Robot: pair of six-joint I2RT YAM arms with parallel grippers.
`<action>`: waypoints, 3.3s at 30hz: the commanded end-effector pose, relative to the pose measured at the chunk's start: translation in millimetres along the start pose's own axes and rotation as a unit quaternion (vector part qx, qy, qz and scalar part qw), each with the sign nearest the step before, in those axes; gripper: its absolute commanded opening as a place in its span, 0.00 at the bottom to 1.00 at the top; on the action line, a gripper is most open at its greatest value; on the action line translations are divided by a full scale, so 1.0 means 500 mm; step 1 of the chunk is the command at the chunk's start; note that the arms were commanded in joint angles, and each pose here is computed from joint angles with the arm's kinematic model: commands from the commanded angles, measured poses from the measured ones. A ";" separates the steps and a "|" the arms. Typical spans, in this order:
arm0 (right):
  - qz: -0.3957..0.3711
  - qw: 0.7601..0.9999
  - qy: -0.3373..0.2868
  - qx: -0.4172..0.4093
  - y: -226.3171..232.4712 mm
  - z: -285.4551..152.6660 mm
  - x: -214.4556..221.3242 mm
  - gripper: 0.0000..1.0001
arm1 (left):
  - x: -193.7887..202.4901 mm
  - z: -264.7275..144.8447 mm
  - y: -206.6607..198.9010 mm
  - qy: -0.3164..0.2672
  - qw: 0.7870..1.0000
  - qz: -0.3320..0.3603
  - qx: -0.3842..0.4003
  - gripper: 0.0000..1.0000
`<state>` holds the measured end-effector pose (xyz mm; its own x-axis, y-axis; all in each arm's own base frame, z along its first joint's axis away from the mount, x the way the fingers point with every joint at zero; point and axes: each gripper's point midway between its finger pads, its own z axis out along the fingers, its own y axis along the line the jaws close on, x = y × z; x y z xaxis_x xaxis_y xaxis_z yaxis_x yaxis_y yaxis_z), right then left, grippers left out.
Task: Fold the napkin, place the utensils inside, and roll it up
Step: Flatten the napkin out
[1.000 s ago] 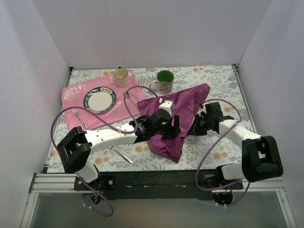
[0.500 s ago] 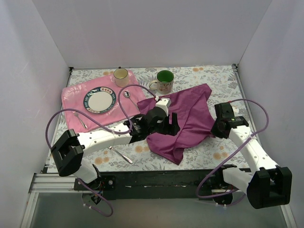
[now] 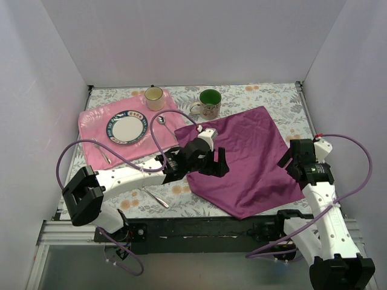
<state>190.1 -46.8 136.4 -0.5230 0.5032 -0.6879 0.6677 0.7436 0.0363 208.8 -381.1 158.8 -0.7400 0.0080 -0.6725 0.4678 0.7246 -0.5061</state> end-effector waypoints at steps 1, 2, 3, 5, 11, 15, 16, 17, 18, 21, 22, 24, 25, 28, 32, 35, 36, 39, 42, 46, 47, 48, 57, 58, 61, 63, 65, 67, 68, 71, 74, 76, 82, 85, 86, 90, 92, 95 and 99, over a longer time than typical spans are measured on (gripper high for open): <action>-0.030 0.996 -0.056 -0.069 0.066 -0.026 -0.092 0.99 | -0.059 -0.026 -0.013 -0.019 1.000 -0.009 -0.008 0.75; -0.043 0.991 -0.070 -0.106 0.109 -0.021 -0.115 0.99 | -0.058 -0.016 0.001 -0.016 0.999 -0.013 -0.025 0.75; -0.072 0.987 -0.065 -0.130 0.132 -0.017 -0.116 0.97 | -0.061 -0.015 0.010 -0.017 0.999 -0.016 -0.036 0.75; -0.106 0.980 -0.011 -0.169 0.197 0.022 -0.089 0.92 | -0.069 -0.015 0.023 -0.023 0.998 -0.020 -0.050 0.76; -0.135 0.955 0.137 -0.225 0.334 0.119 -0.015 0.36 | -0.078 -0.007 0.093 -0.019 0.994 -0.053 -0.099 0.77; -0.129 0.959 0.137 -0.214 0.371 0.188 -0.015 0.35 | -0.084 0.009 0.121 -0.011 0.993 -0.069 -0.096 0.75; -0.132 0.959 0.153 -0.198 0.372 0.214 -0.001 0.35 | -0.081 0.017 0.126 -0.007 0.993 -0.071 -0.098 0.75; -0.125 0.961 0.163 -0.187 0.366 0.228 0.004 0.35 | -0.082 0.022 0.131 -0.006 0.992 -0.073 -0.098 0.75; -0.121 0.962 0.171 -0.177 0.360 0.241 0.013 0.35 | -0.086 0.030 0.130 -0.007 0.993 -0.074 -0.095 0.75; -0.109 0.968 0.188 -0.126 0.317 0.285 0.039 0.37 | -0.076 0.067 0.148 0.004 0.991 -0.077 -0.107 0.75; -0.108 0.970 0.185 -0.114 0.306 0.295 0.041 0.37 | -0.074 0.077 0.152 0.007 0.991 -0.075 -0.109 0.75; -0.106 0.970 0.192 -0.100 0.286 0.305 0.053 0.37 | -0.063 0.109 0.174 0.010 0.990 -0.072 -0.124 0.75; -0.106 0.971 0.194 -0.096 0.277 0.311 0.056 0.38 | -0.072 0.118 0.180 0.000 0.989 -0.066 -0.132 0.75; -0.082 0.973 0.203 -0.073 0.230 0.331 0.054 0.38 | -0.071 0.160 0.196 0.000 0.987 -0.061 -0.145 0.74; -0.058 0.974 0.210 -0.061 0.189 0.346 0.049 0.38 | -0.054 0.219 0.199 0.023 0.987 -0.068 -0.141 0.75; -0.062 0.975 0.207 -0.058 0.177 0.351 0.042 0.38 | -0.034 0.263 0.210 0.039 0.987 -0.070 -0.143 0.74; -0.066 0.976 0.202 -0.052 0.173 0.355 0.035 0.38 | -0.022 0.278 0.218 0.047 0.986 -0.071 -0.146 0.74; -0.081 0.977 0.193 -0.045 0.166 0.366 0.020 0.39 | -0.026 0.304 0.212 0.050 0.987 -0.068 -0.140 0.73; -0.108 0.974 0.191 -0.048 0.167 0.361 0.002 0.44 | -0.046 0.296 0.200 0.038 0.988 -0.060 -0.139 0.73; -0.156 0.974 0.144 -0.078 0.220 0.287 -0.028 0.69 | -0.115 0.228 0.144 0.004 0.992 -0.049 -0.114 0.80; -0.172 0.973 0.134 -0.082 0.229 0.267 -0.030 0.75 | -0.124 0.209 0.135 0.001 0.992 -0.050 -0.112 0.82; -0.173 0.974 0.115 -0.087 0.232 0.234 -0.046 0.82 | -0.126 0.191 0.131 0.000 0.993 -0.050 -0.109 0.83; -0.331 0.887 0.168 -0.274 0.300 -0.055 0.240 0.90 | -0.233 -0.101 0.149 -0.125 0.976 -0.109 -0.139 0.89; -0.366 0.868 0.179 -0.285 0.295 -0.085 0.283 0.90 | -0.225 -0.116 0.168 -0.126 0.974 -0.116 -0.148 0.89; -0.438 0.828 0.207 -0.282 0.258 -0.133 0.370 0.86 | -0.230 -0.172 0.176 -0.154 0.968 -0.136 -0.144 0.89; -0.477 0.817 0.201 -0.254 0.236 -0.132 0.391 0.85 | -0.217 -0.196 0.181 -0.165 0.966 -0.145 -0.134 0.89; -0.512 0.802 0.195 -0.237 0.224 -0.133 0.416 0.84 | -0.202 -0.201 0.188 -0.167 0.966 -0.150 -0.131 0.89; -0.530 0.796 0.187 -0.226 0.221 -0.135 0.426 0.80 | -0.197 -0.209 0.186 -0.167 0.966 -0.155 -0.125 0.89; -0.540 0.793 0.184 -0.214 0.218 -0.128 0.431 0.77 | -0.189 -0.209 0.189 -0.163 0.966 -0.158 -0.125 0.88; -0.548 0.794 0.173 -0.197 0.217 -0.116 0.437 0.70 | -0.179 -0.213 0.187 -0.158 0.967 -0.161 -0.119 0.88; -0.549 0.804 0.153 -0.170 0.215 -0.098 0.427 0.62 | -0.179 -0.219 0.186 -0.161 0.967 -0.160 -0.118 0.88; -0.546 0.807 0.145 -0.170 0.219 -0.094 0.423 0.51 | -0.186 -0.224 0.181 -0.164 0.967 -0.158 -0.114 0.88; -0.496 0.854 0.090 -0.132 0.248 -0.081 0.335 0.17 | -0.201 -0.212 0.170 -0.161 0.969 -0.154 -0.110 0.88; -0.442 0.885 0.080 -0.122 0.274 -0.043 0.266 0.09 | -0.199 -0.195 0.163 -0.152 0.971 -0.156 -0.100 0.88; -0.427 0.894 0.070 -0.116 0.282 -0.033 0.240 0.09 | -0.199 -0.190 0.157 -0.149 0.972 -0.158 -0.093 0.88; -0.392 0.912 0.040 -0.114 0.329 0.012 0.142 0.34 | -0.185 -0.169 0.154 -0.129 0.975 -0.161 -0.086 0.87; -0.404 0.908 0.029 -0.104 0.345 0.003 0.109 0.58 | -0.180 -0.162 0.154 -0.123 0.975 -0.163 -0.084 0.87; -0.417 0.897 0.061 -0.131 0.337 -0.024 0.140 0.76 | -0.176 -0.161 0.152 -0.120 0.976 -0.163 -0.080 0.87; -0.393 0.882 0.125 -0.228 0.337 -0.064 0.238 0.54 | -0.169 -0.157 0.153 -0.120 0.976 -0.167 -0.074 0.87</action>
<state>258.9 126.7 94.4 -0.8462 -0.2117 -0.4890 -0.1100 0.9673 -0.2285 268.6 -268.0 203.7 -0.7112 -0.3692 -0.5982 0.1031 0.7870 -0.6083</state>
